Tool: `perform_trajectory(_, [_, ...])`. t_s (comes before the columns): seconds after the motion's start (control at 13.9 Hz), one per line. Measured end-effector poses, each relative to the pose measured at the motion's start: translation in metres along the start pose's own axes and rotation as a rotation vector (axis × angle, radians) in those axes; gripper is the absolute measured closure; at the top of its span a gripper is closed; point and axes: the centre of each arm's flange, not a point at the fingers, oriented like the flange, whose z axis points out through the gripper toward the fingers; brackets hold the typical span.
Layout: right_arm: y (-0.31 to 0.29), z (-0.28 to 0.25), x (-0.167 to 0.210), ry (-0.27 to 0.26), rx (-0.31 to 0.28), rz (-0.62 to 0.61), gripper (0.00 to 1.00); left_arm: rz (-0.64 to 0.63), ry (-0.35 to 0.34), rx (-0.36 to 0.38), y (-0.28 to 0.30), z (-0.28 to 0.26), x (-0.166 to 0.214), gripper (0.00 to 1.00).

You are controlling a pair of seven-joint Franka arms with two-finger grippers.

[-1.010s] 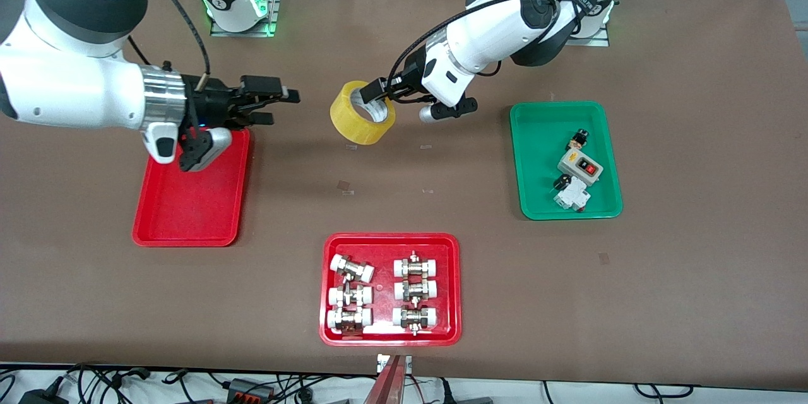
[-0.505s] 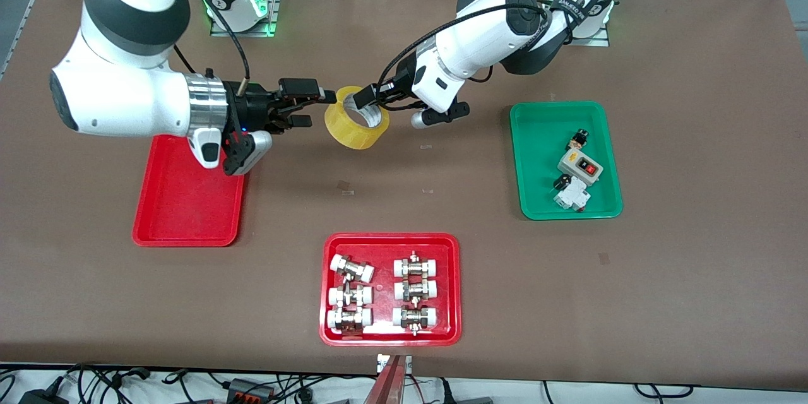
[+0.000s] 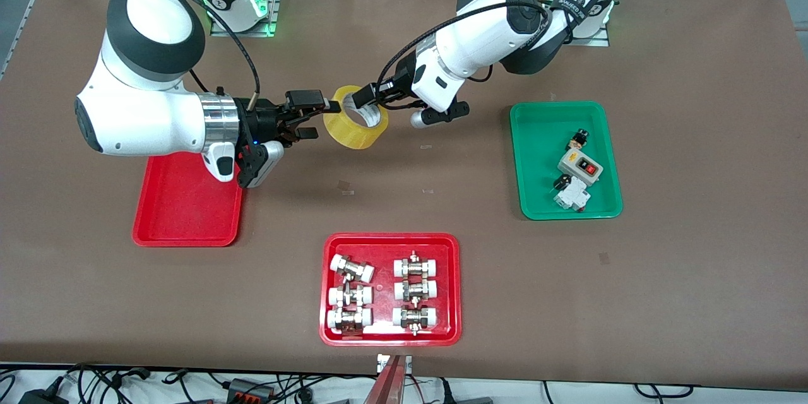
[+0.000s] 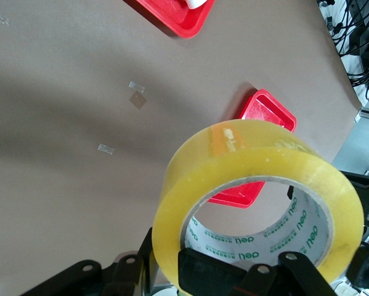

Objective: Left arm passes tape to right arm into tray
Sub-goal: 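Hold the tape with the left gripper while the right gripper grasps it, then carry the tape with the right gripper while the left gripper withdraws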

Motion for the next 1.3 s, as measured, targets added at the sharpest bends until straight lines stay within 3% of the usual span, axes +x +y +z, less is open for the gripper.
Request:
perform_trajectory(0.29, [-0.006, -0.002, 0.003, 0.026, 0.023, -0.009, 0.0, 0.001, -0.001, 0.0, 0.0, 0.0, -0.001, 0.81])
perform_trajectory(1.01, [-0.003, 0.014, 0.007, 0.008, 0.04, -0.004, 0.0, 0.001, -0.001, 0.001, 0.0, 0.001, -0.001, 0.81])
perform_trajectory(1.08, [-0.003, 0.016, 0.008, 0.008, 0.048, -0.002, 0.07, 0.001, -0.001, 0.001, 0.0, 0.001, -0.001, 0.81])
perform_trajectory(1.3, [-0.003, 0.016, 0.009, 0.011, 0.058, 0.0, 0.43, 0.0, -0.001, 0.001, 0.0, 0.001, -0.001, 0.81])
